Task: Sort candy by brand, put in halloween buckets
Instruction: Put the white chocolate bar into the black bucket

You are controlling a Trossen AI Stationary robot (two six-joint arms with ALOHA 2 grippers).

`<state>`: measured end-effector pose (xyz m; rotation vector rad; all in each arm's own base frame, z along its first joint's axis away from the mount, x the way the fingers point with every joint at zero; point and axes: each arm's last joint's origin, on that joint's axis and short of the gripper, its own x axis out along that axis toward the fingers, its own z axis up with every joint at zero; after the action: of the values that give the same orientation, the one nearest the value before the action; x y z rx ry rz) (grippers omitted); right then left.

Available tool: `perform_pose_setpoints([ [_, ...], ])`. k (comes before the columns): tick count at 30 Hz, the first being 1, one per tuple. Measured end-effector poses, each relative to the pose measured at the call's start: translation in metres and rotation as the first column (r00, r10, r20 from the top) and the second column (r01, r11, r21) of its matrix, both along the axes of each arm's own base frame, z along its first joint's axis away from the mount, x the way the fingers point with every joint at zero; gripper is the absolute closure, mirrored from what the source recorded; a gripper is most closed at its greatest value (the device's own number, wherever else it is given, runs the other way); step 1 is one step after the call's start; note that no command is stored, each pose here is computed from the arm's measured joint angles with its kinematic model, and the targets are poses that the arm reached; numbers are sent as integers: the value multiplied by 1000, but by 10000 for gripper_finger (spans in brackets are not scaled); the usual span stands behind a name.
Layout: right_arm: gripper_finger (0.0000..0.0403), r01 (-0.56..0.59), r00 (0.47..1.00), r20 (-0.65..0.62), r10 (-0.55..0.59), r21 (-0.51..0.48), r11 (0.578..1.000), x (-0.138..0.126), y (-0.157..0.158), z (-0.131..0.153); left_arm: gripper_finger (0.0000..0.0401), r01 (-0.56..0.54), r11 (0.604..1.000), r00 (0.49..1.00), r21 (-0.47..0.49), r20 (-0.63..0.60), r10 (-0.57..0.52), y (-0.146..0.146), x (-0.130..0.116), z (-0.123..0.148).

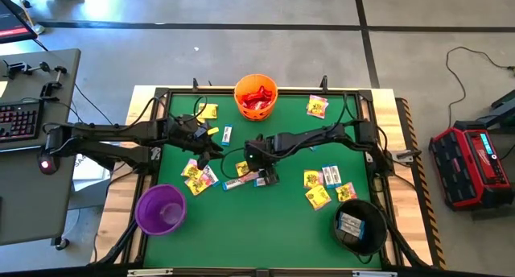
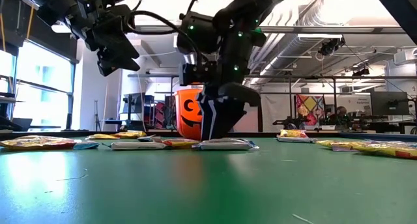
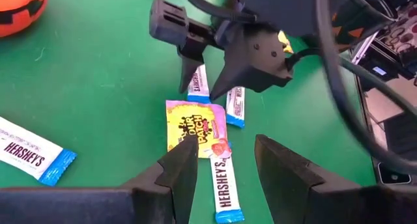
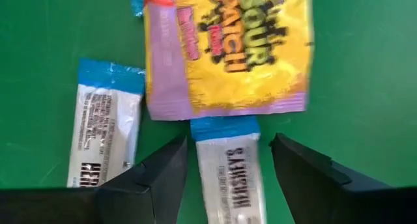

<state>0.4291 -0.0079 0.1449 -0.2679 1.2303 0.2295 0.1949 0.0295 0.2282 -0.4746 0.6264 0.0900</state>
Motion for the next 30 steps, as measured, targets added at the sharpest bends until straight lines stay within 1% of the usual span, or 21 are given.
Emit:
perform_pose_setpoints([
  [2,201,0,1000,0,0,0,1000,1,0,-2,256,0,1000,1000,0,0,0,0,0,0],
  [4,218,3,1000,-2,-3,5,1000,1,0,-2,256,0,1000,1000,0,-1,0,0,0,0],
  [11,306,6,1000,6,-6,13,1000,1,0,-3,256,-1,1000,1000,-1,-1,1,0,0,0],
  [15,342,10,1000,24,-11,17,1000,3,0,-1,256,-1,1000,1000,-1,-1,1,0,0,0],
  [21,366,55,998,38,-56,38,998,2,1,4,256,-1,1000,1000,-1,-1,1,0,0,0],
  [26,396,95,994,53,-98,56,994,0,1,14,256,-1,1000,1000,-1,-1,1,0,0,0],
  [30,402,127,989,66,-132,79,989,-1,2,22,256,-2,1000,1000,-4,-3,2,0,0,0],
])
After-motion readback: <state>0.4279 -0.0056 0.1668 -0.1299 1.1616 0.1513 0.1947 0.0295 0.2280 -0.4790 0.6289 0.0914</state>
